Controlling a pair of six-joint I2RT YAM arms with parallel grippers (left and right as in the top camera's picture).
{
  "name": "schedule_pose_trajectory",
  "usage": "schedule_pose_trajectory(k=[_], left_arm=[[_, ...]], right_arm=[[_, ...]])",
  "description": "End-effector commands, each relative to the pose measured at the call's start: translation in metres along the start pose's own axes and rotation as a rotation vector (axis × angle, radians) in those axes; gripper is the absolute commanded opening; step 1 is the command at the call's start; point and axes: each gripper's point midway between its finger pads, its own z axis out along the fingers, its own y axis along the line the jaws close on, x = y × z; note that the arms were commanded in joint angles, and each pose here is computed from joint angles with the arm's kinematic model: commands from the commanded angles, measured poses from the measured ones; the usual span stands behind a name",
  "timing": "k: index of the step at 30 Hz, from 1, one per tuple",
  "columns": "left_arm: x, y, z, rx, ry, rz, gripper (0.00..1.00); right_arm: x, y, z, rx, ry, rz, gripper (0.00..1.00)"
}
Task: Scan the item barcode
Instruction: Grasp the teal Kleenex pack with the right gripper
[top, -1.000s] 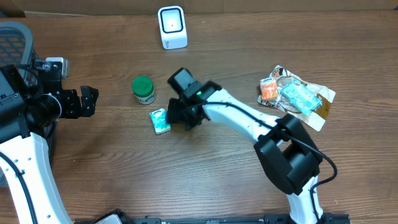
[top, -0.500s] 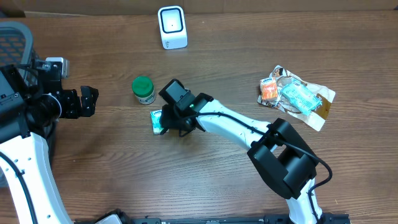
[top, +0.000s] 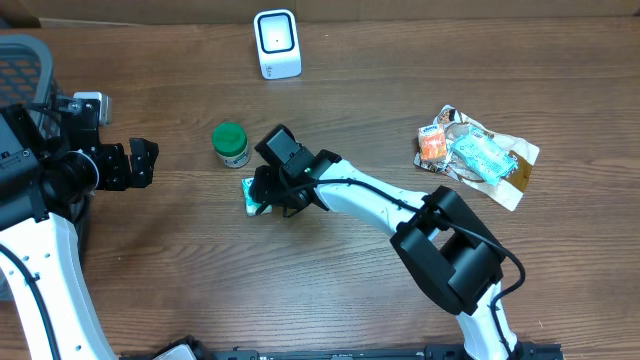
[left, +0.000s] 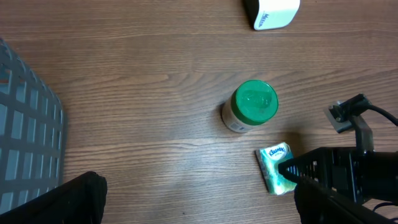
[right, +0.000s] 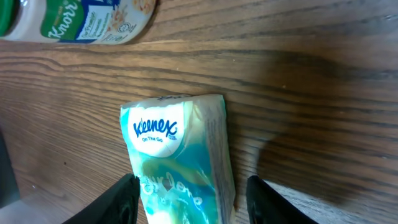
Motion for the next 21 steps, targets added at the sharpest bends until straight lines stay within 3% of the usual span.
schedule_pose_trajectory(k=[1,21], left_arm=[[-0.001,0.002,0.0,0.0,-0.002,0.004,0.99],[-0.001,0.002,0.0,0.0,-0.002,0.004,1.0]], right_arm=[[0.006,0.0,0.006,-0.003,0.018,-0.005,0.5],[0.021,-0.011,0.008,0.045,0.071,0.008,0.28]])
